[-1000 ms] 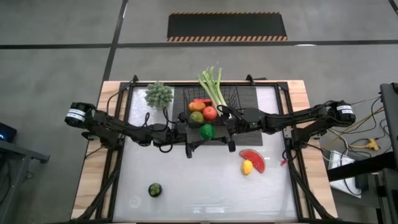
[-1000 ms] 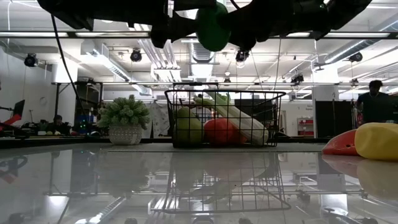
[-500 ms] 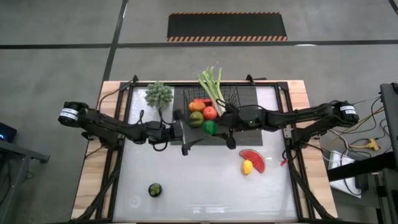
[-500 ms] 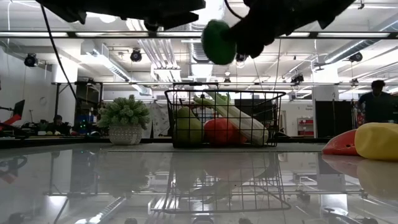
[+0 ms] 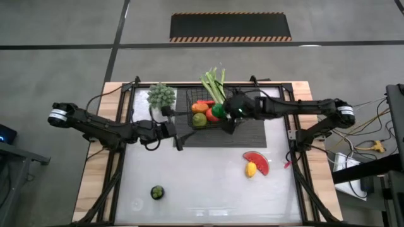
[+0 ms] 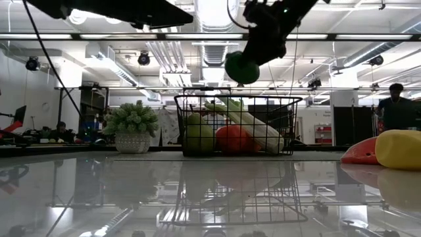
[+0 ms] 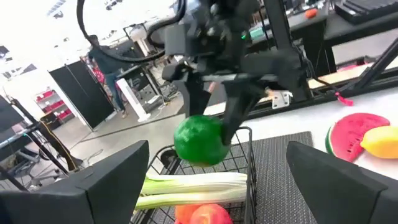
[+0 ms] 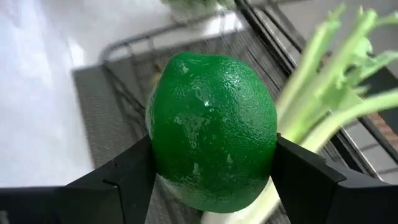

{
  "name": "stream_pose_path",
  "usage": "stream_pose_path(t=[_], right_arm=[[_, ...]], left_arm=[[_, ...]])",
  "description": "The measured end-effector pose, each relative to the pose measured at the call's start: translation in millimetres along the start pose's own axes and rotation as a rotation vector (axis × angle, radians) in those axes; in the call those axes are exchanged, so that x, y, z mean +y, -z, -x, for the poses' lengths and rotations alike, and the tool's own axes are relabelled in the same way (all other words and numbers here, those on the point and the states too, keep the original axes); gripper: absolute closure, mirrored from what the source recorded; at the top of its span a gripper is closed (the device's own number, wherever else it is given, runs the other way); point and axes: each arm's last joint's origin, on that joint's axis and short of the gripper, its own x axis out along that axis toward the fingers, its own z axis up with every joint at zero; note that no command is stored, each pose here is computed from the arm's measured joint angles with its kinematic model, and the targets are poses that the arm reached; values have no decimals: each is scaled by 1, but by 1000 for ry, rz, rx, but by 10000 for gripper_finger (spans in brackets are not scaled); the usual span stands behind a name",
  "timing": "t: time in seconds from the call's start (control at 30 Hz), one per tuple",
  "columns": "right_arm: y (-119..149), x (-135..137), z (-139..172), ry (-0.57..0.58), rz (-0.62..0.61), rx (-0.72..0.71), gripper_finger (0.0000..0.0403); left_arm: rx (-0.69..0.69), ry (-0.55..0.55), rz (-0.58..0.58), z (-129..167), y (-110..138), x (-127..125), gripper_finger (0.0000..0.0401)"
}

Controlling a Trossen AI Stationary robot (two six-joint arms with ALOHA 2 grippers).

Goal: Build produce basket
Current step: Put the green lime into the black wire basket

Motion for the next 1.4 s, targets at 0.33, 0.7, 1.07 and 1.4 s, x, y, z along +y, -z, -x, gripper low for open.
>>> stream_pose_path(t=[0.33,0.7,1.07,1.4], right_arm=[[-26,-27,-56,-171,15,209,142],[-29,-34,-90,-176,43,383,133],[-31,-35,-85,-176,42,376,61],[-42,-36,-76,-175,43,363,65]], left_arm=[[-68,-27,72,25,9,12,40],[-52,-18,87,30,18,12,40],[-53,-17,89,30,18,11,40],[-53,-16,90,30,18,11,40]])
